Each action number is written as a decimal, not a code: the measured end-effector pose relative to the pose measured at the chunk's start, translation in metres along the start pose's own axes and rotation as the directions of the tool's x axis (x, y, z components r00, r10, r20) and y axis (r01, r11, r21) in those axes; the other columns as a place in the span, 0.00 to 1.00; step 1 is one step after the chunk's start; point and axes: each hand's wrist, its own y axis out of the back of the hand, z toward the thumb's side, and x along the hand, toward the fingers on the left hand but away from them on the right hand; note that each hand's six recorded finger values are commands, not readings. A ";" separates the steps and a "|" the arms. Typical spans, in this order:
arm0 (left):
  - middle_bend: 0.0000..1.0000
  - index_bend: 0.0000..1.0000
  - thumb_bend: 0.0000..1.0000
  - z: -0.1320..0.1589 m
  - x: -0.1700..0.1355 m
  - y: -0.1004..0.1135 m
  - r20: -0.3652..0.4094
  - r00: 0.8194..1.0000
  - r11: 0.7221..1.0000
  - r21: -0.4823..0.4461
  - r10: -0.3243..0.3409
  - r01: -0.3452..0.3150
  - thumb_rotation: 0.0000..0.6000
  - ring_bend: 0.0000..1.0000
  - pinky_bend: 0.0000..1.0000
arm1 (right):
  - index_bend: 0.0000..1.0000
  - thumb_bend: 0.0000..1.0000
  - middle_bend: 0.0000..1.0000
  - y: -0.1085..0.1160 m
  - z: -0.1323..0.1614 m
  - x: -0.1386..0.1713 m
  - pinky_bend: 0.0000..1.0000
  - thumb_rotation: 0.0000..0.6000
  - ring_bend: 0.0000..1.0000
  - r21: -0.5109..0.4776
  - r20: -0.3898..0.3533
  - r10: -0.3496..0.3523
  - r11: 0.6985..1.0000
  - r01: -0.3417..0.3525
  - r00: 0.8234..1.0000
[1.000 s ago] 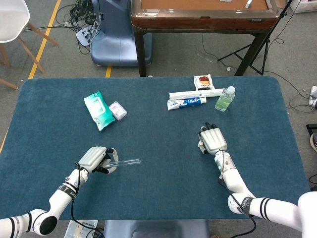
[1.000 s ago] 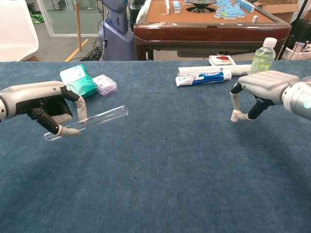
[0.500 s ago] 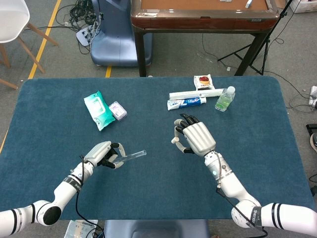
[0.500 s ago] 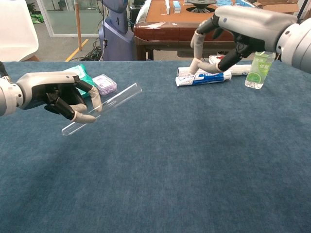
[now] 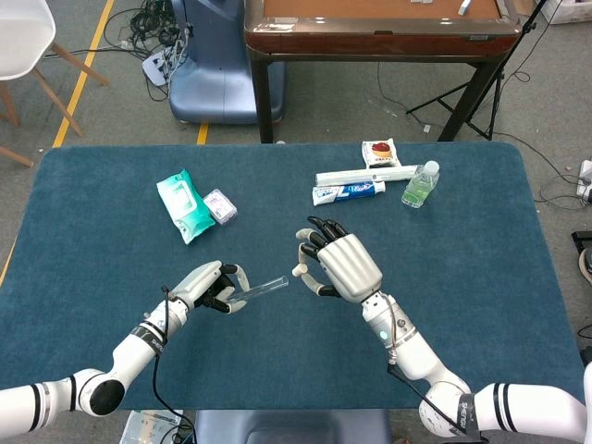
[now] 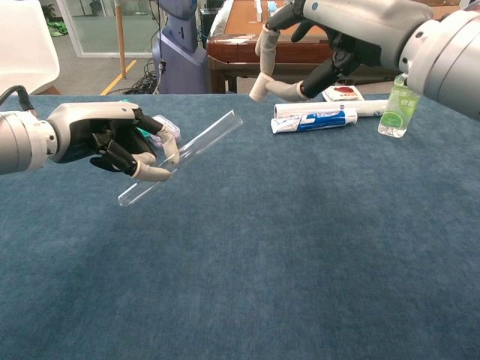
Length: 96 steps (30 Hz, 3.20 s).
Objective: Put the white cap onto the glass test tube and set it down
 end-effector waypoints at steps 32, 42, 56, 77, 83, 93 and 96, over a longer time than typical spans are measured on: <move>0.93 0.65 0.38 0.005 0.007 -0.004 -0.003 1.000 1.000 -0.015 -0.011 0.011 1.00 0.95 1.00 | 0.59 0.41 0.28 -0.015 0.010 -0.003 0.18 1.00 0.11 -0.003 -0.009 0.026 1.000 -0.026 1.000; 0.93 0.65 0.38 0.004 0.008 -0.003 -0.005 1.000 1.000 -0.022 -0.013 0.012 1.00 0.95 1.00 | 0.59 0.41 0.28 -0.020 0.013 -0.006 0.18 1.00 0.11 -0.001 -0.010 0.027 1.000 -0.027 1.000; 0.93 0.65 0.38 0.004 0.006 0.005 -0.003 1.000 0.999 -0.046 -0.001 0.000 1.00 0.95 1.00 | 0.59 0.41 0.28 -0.028 0.018 -0.006 0.17 1.00 0.11 -0.022 -0.019 0.023 0.999 -0.024 1.000; 0.93 0.65 0.38 0.000 0.006 0.006 -0.028 1.000 1.000 -0.018 -0.003 0.002 1.00 0.95 1.00 | 0.59 0.41 0.28 -0.035 0.020 -0.004 0.12 1.00 0.10 0.034 -0.026 0.060 0.998 -0.059 0.998; 0.93 0.65 0.38 0.000 0.006 0.007 -0.027 1.000 1.000 -0.023 0.001 -0.002 1.00 0.95 1.00 | 0.41 0.40 0.23 -0.036 0.018 -0.003 0.04 1.00 0.06 0.049 -0.024 0.081 0.996 -0.079 0.996; 0.93 0.65 0.38 -0.004 0.005 0.010 -0.029 1.000 1.000 -0.026 0.010 -0.011 1.00 0.95 1.00 | 0.28 0.22 0.18 -0.033 0.017 -0.002 0.00 1.00 0.01 0.059 -0.022 0.092 0.994 -0.090 0.996; 0.93 0.65 0.38 -0.006 0.005 0.011 -0.032 0.999 1.000 -0.023 0.012 -0.013 1.00 0.95 1.00 | 0.28 0.20 0.18 -0.031 0.016 -0.001 0.00 1.00 0.01 0.055 -0.021 0.091 0.994 -0.089 0.996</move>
